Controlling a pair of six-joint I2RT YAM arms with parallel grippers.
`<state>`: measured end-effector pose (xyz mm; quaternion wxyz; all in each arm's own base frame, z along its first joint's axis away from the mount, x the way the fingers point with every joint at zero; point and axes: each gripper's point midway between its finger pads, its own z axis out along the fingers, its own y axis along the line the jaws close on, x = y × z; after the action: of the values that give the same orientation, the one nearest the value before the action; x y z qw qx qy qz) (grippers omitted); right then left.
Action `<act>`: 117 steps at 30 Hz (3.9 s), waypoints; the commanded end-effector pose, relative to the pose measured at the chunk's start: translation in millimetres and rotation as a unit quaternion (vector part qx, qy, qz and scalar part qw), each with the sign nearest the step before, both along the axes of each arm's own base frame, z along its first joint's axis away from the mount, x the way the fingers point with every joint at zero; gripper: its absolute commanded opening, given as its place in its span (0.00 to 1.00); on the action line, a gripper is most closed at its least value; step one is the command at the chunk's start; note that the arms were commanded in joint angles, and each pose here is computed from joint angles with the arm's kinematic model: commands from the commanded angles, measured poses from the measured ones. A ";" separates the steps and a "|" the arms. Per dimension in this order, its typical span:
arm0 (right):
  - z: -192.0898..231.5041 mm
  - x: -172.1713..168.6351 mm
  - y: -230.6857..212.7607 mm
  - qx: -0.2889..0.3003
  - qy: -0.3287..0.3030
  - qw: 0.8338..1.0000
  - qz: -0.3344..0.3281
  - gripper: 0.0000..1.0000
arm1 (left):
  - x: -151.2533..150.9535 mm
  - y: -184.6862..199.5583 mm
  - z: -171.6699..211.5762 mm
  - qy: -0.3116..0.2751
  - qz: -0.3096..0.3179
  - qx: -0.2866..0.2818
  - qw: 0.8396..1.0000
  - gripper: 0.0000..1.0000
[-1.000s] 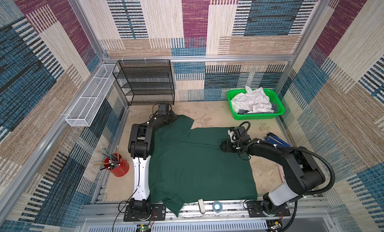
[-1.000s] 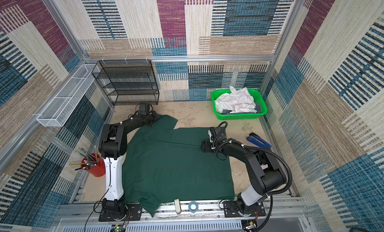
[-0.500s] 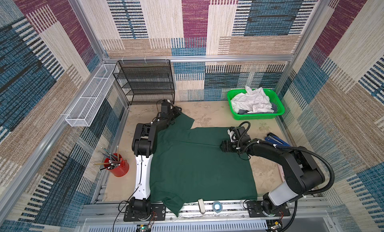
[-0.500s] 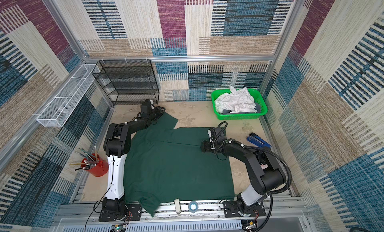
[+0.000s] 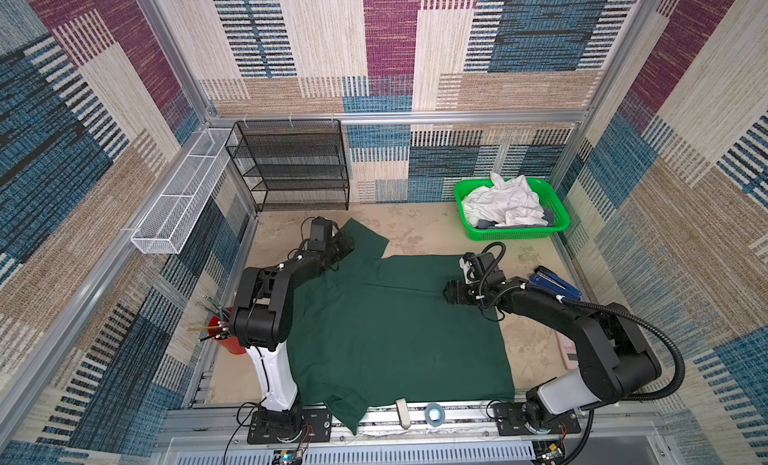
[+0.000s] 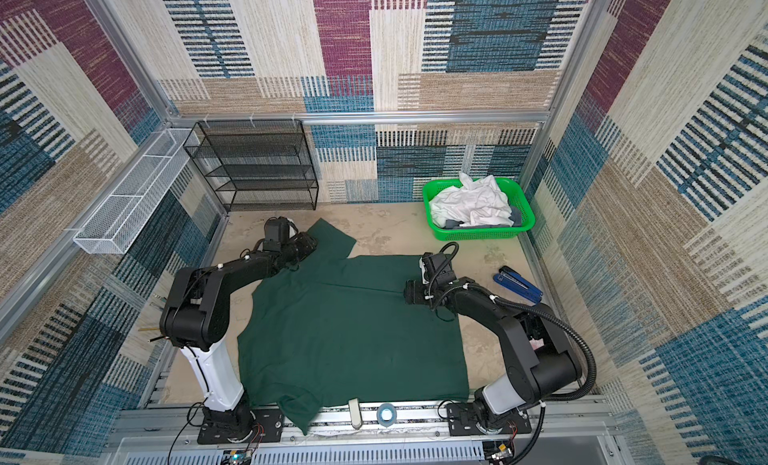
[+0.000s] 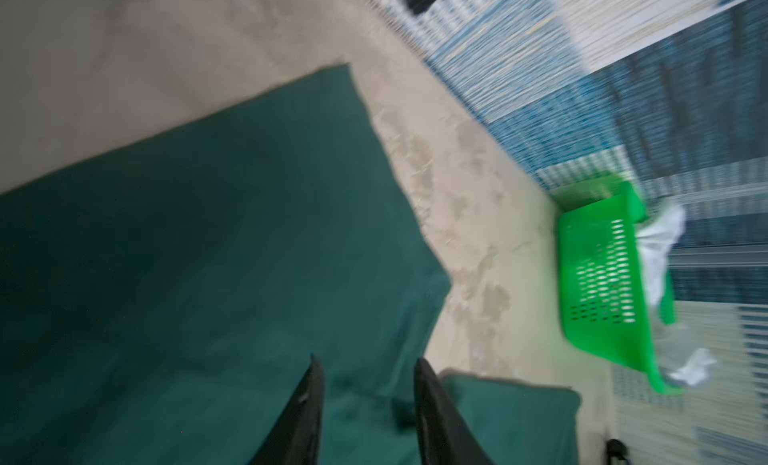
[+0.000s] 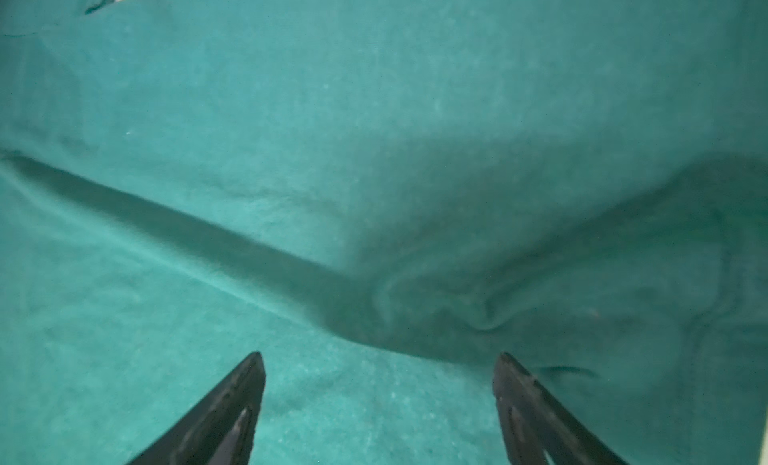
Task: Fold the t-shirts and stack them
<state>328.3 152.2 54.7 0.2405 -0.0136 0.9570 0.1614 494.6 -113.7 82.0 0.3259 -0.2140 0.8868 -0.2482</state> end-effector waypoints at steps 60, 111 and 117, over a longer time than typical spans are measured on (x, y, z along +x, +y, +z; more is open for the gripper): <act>2.0 -15.3 8.9 0.009 -0.003 1.000 0.026 0.88 | -367.4 -47.8 -53.3 0.328 -0.159 0.296 0.883 0.00; -21.2 80.6 -7.1 0.000 0.003 1.000 -0.007 0.88 | -321.0 -93.0 4.5 0.313 -0.249 0.151 0.904 0.00; -20.5 75.4 -8.8 -0.001 0.001 1.000 -0.006 0.88 | -290.8 -112.3 52.5 0.241 -0.264 0.161 0.920 0.03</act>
<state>412.4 145.2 39.2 0.2566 -0.0112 0.9528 0.1616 194.8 -236.6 128.1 0.0396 0.0195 0.9876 -0.1503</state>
